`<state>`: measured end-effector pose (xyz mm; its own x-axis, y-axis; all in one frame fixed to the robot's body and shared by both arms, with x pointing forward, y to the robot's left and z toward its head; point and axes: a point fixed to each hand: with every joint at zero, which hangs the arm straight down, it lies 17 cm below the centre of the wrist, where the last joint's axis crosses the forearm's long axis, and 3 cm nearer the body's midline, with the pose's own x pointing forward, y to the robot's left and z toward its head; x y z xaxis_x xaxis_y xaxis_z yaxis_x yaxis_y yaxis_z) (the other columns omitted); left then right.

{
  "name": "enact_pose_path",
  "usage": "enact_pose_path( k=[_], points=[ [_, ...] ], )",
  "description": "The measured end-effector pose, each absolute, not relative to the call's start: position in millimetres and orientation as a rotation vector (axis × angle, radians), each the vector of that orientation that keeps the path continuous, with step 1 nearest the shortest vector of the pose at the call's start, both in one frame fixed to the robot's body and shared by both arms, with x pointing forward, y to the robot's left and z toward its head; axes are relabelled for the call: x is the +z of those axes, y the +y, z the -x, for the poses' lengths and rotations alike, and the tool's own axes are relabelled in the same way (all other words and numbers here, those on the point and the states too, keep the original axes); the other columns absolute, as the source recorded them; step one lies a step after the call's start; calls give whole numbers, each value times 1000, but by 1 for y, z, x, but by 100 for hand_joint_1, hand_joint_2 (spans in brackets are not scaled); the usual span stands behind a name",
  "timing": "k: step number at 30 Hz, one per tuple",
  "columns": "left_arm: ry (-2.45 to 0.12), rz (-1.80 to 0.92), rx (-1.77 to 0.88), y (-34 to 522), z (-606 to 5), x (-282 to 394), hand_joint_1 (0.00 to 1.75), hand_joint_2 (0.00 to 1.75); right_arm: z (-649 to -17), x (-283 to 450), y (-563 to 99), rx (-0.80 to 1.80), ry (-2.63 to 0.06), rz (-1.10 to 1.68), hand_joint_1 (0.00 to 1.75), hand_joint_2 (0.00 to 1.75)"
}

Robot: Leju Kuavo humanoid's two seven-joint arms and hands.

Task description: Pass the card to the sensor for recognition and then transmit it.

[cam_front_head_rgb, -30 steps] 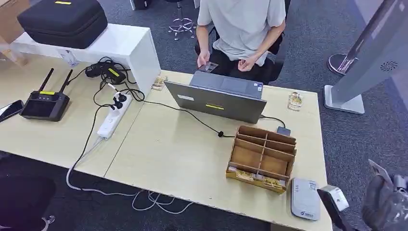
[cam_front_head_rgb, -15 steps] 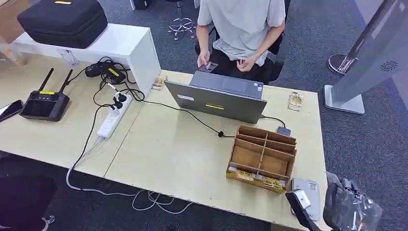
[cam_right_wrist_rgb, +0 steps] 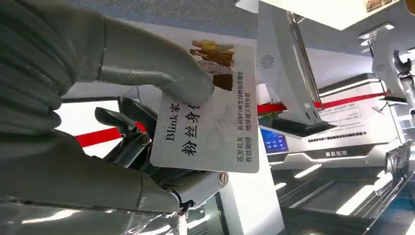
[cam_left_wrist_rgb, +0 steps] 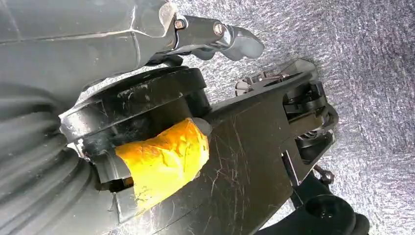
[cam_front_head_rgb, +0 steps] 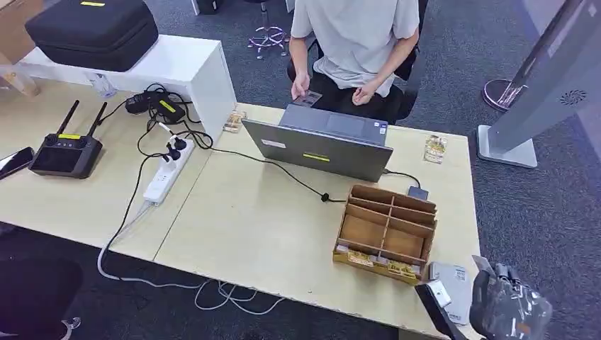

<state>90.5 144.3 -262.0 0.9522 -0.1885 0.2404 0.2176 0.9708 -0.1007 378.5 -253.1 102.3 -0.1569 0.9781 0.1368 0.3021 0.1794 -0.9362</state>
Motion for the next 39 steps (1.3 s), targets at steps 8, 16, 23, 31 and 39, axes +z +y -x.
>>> enact_pose_path(
  k=[8, 16, 23, 31, 39],
  points=[
    [-232, 126, -211, 144, -90, -262, 0, 175, -379, 100, -252, 1023, -1611, 1240, 175, 175],
    [-234, 125, -215, 145, -91, -262, 0, 175, -387, 88, -226, 1066, -1602, 1197, 175, 175],
    [-233, 119, -206, 145, -91, -262, 0, 175, -381, 45, -226, 1066, -1510, 1066, 175, 175],
    [-234, 116, -204, 145, -92, -262, 0, 175, -372, 17, -218, 1102, -1469, 1000, 175, 175],
    [-233, 115, -193, 146, -92, -262, 0, 175, -374, 10, -213, 1090, -1451, 978, 175, 175]
  ],
)
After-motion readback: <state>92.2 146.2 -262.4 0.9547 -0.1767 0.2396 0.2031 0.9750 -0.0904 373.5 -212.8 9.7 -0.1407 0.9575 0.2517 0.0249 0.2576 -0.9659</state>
